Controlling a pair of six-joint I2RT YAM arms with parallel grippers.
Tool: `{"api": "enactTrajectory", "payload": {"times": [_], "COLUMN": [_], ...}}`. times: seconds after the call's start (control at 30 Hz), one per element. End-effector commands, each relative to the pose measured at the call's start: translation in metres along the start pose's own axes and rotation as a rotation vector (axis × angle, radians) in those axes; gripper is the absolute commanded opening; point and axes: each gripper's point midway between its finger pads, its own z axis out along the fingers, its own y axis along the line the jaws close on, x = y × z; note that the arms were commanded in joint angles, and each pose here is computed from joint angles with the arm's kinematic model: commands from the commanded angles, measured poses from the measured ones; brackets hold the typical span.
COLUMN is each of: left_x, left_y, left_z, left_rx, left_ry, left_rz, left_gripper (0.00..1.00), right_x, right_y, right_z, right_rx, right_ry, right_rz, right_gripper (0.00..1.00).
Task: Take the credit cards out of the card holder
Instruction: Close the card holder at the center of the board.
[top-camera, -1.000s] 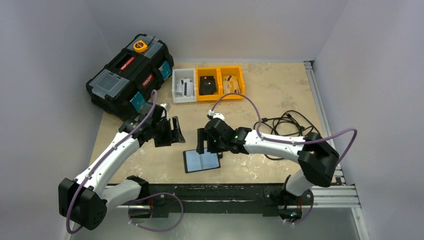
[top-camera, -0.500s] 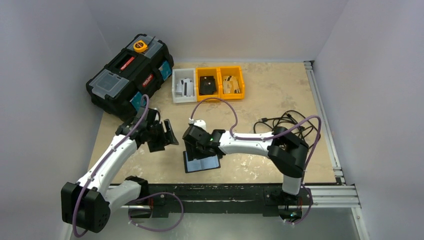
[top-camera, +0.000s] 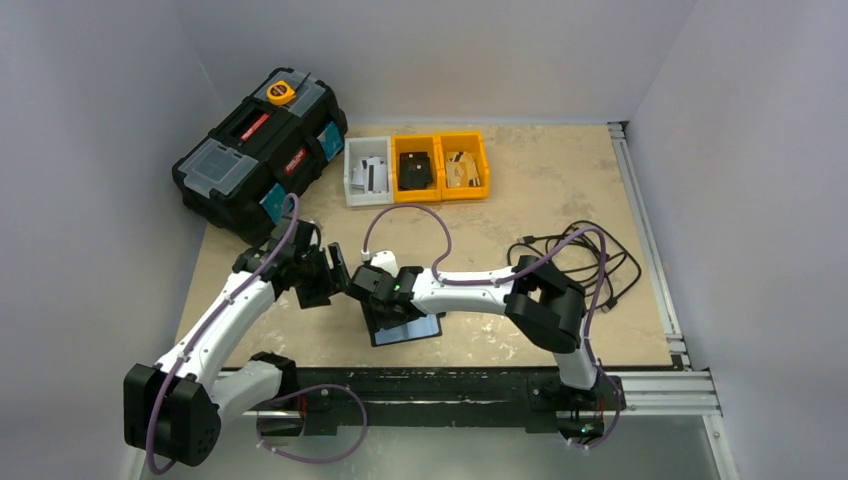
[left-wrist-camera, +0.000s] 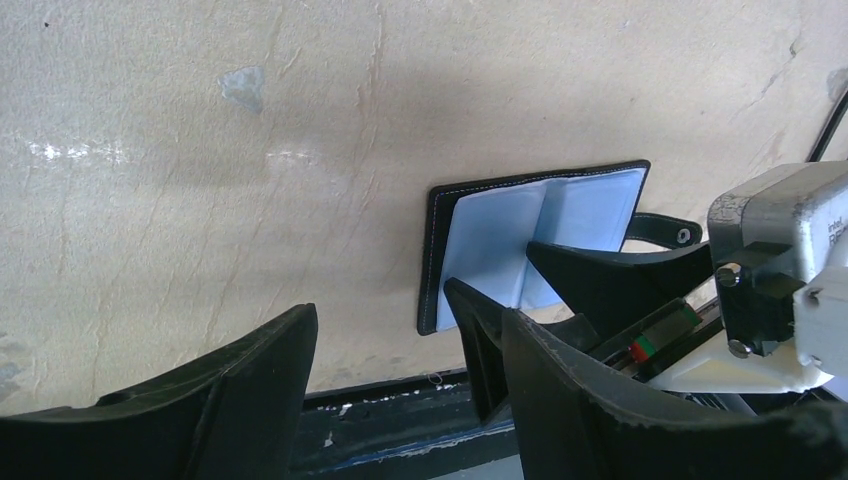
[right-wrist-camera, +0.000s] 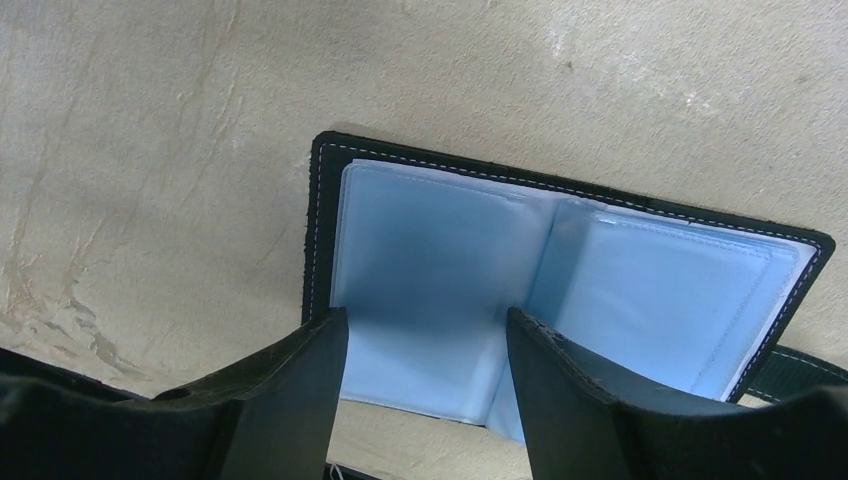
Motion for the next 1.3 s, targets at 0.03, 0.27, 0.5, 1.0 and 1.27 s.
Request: {"api": "enactTrajectory", "payload": {"times": [0.03,0.27,0.5,1.0,1.27], "left_x": [-0.003,0.008,0.031,0.062,0.07], "left_y": [-0.008,-0.011,-0.019,-0.031,-0.031], "left_z": [0.001,0.012,0.03,0.062,0.073], "left_rx": [0.045,0.076,0.13,0.122,0.085], "left_ry": [-0.006,0.053,0.143,0.263,0.283], "left_rz": [-0.02,-0.03,-0.035,0.02,0.037], "left_gripper": [0.67,0.61,0.44,0.26,0.26], "right_x": [0.019,0.038,0.04,0.043,0.042], "right_y": [-0.018,-0.021,-0.023,-0.036,-0.04], "right_z": [0.012,0.021,0.022,0.027,0.026], "right_rx": [0.084,0.036,-0.03,-0.132,-0.147], "right_ry": [0.06,0.107,0.12,0.151,0.148], "right_rz": [-0.026,-0.002,0.051,0.142,0.161], "right_gripper": [0.59,0.41,0.27,0.13,0.13]}}
